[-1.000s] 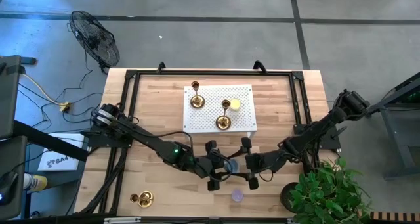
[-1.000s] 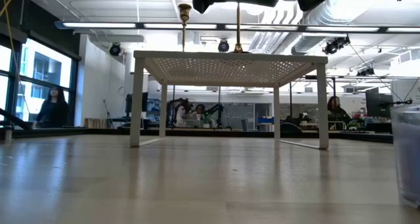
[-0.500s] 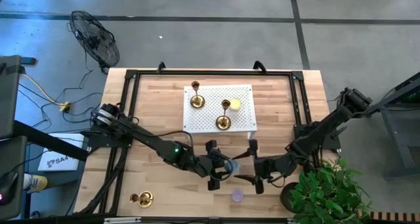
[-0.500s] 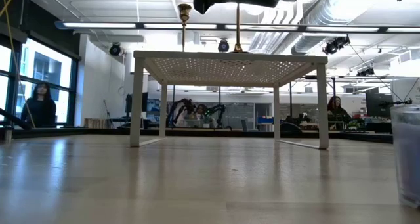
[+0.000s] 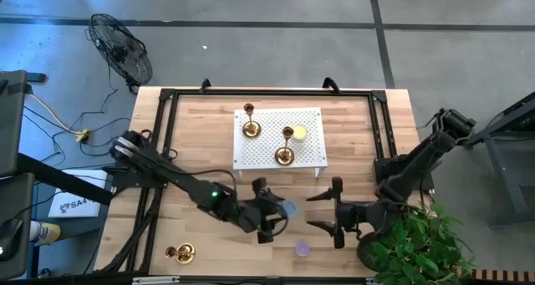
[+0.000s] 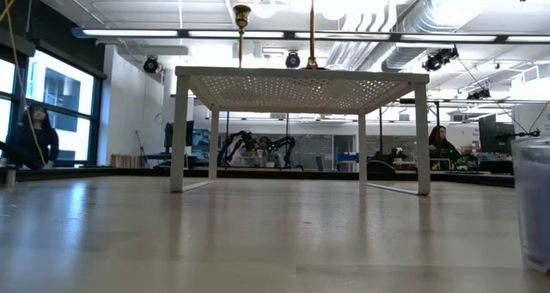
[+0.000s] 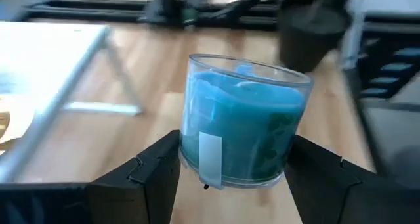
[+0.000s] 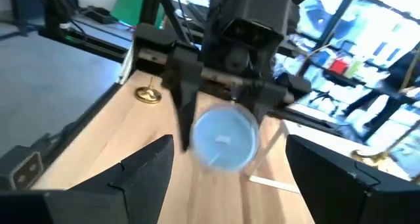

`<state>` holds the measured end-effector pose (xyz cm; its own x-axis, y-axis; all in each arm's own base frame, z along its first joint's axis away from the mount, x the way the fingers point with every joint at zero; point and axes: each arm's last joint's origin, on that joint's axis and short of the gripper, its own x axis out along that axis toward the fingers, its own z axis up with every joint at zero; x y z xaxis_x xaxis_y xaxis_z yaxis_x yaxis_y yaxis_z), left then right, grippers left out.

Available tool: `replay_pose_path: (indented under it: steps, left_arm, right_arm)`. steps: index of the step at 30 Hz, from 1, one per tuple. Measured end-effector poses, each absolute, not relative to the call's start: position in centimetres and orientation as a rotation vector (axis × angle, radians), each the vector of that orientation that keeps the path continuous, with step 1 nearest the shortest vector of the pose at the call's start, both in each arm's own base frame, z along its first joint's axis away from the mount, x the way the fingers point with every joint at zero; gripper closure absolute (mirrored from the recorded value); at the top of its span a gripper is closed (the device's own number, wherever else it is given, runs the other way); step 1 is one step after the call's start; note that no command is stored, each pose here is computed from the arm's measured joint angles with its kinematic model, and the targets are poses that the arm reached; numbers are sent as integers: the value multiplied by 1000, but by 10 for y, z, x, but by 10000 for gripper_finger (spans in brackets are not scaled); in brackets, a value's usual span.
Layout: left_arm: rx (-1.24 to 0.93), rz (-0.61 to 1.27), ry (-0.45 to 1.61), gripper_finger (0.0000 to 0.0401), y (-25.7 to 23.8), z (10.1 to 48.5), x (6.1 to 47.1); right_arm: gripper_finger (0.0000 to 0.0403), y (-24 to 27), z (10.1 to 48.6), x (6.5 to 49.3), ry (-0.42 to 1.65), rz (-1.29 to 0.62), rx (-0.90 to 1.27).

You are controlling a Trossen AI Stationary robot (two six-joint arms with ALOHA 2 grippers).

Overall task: Pick & Place candle stick holders
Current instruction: Put the blue scented candle on the shelf

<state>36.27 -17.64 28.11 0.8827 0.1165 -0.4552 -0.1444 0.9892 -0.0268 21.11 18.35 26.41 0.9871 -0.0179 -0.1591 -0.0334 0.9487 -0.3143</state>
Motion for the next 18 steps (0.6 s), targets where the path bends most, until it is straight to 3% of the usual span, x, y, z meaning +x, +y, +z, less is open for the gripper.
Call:
replay_pose_path:
  steps: [9, 18]
  left_arm:
    - [45, 395, 351, 177, -182, 317, 322]
    - [108, 732, 208, 177, -165, 334, 312]
  right_arm:
    - [114, 186, 264, 205, 162, -89, -348]
    - [114, 185, 264, 205, 161, -140, -351]
